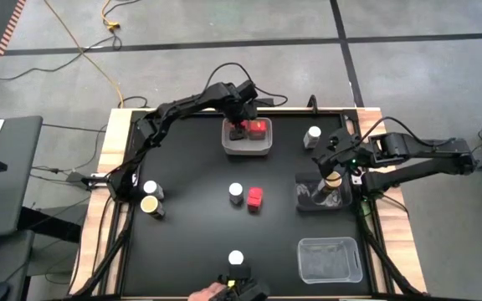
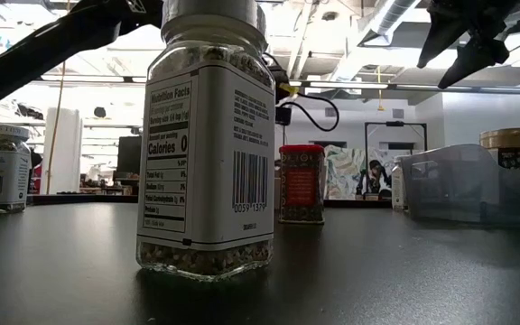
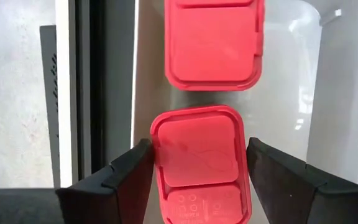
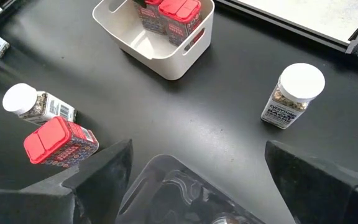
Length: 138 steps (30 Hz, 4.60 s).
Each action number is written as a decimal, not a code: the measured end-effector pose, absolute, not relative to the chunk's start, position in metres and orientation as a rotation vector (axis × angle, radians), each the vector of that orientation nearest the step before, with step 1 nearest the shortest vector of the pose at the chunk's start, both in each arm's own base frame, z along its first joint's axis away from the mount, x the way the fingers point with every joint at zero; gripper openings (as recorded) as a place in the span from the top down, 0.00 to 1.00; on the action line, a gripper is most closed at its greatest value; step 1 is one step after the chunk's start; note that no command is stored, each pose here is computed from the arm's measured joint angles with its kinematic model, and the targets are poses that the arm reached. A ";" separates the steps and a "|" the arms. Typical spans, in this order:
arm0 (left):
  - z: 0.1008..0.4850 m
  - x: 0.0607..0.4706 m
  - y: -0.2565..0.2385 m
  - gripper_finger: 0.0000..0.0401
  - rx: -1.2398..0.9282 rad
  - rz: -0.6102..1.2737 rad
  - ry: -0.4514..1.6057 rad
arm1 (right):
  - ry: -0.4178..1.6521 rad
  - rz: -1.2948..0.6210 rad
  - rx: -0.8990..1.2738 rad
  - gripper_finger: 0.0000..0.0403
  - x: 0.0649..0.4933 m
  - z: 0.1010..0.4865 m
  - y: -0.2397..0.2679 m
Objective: Sort spices by type
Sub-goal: Put the bottom red seasoning can into the gray bin, then put the top right white seasoning bottle into the transparent bin
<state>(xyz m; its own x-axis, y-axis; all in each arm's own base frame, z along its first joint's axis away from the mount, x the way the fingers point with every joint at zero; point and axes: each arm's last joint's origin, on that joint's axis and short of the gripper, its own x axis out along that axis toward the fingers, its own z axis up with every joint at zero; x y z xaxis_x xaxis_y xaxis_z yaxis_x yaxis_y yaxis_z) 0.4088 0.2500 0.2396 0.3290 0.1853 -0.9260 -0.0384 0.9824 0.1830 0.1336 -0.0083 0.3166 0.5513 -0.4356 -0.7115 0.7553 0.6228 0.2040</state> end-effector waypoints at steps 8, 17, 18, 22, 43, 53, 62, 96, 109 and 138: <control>0.239 0.409 0.249 0.38 0.136 0.148 1.234 | 0.667 -0.745 0.534 0.03 0.134 0.317 -0.008; 0.239 0.407 0.251 0.28 0.167 0.206 1.273 | 0.666 -0.745 0.535 0.03 0.134 0.317 -0.008; 0.239 0.407 0.251 0.28 0.168 0.223 1.279 | 0.667 -0.745 0.535 0.03 0.134 0.317 -0.008; 0.245 0.403 0.250 0.28 0.164 0.263 1.291 | 0.667 -0.746 0.534 0.03 0.134 0.317 -0.008; 0.380 0.360 0.138 0.28 -0.166 0.453 1.029 | 0.676 -0.854 0.408 0.03 0.131 0.318 -0.028; 0.418 0.337 0.042 0.28 -0.256 0.459 0.964 | 0.649 -0.700 0.115 0.03 0.146 0.334 -0.052; 0.396 0.358 -0.019 0.28 -0.169 0.380 0.775 | 0.891 -0.565 0.032 0.06 0.174 0.358 -0.086; 0.292 0.232 -0.015 0.28 -0.309 0.141 0.316 | 1.674 -0.172 0.035 0.19 0.219 0.261 -0.207; 0.289 0.231 -0.014 0.28 -0.300 0.152 0.353 | 1.676 -0.160 -0.041 0.20 0.222 0.261 -0.206; 0.289 0.231 -0.013 0.28 -0.301 0.154 0.352 | 1.607 -0.360 0.108 0.04 0.211 0.262 -0.224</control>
<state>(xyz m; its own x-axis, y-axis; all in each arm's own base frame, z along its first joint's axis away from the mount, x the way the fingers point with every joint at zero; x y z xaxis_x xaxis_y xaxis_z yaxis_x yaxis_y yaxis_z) 0.2306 -0.0131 0.2890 0.9278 0.0961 -0.3605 -0.2000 0.9438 -0.2630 0.2114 -0.2241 0.2624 -0.0754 -0.1489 -0.9860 0.2862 0.9440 -0.1644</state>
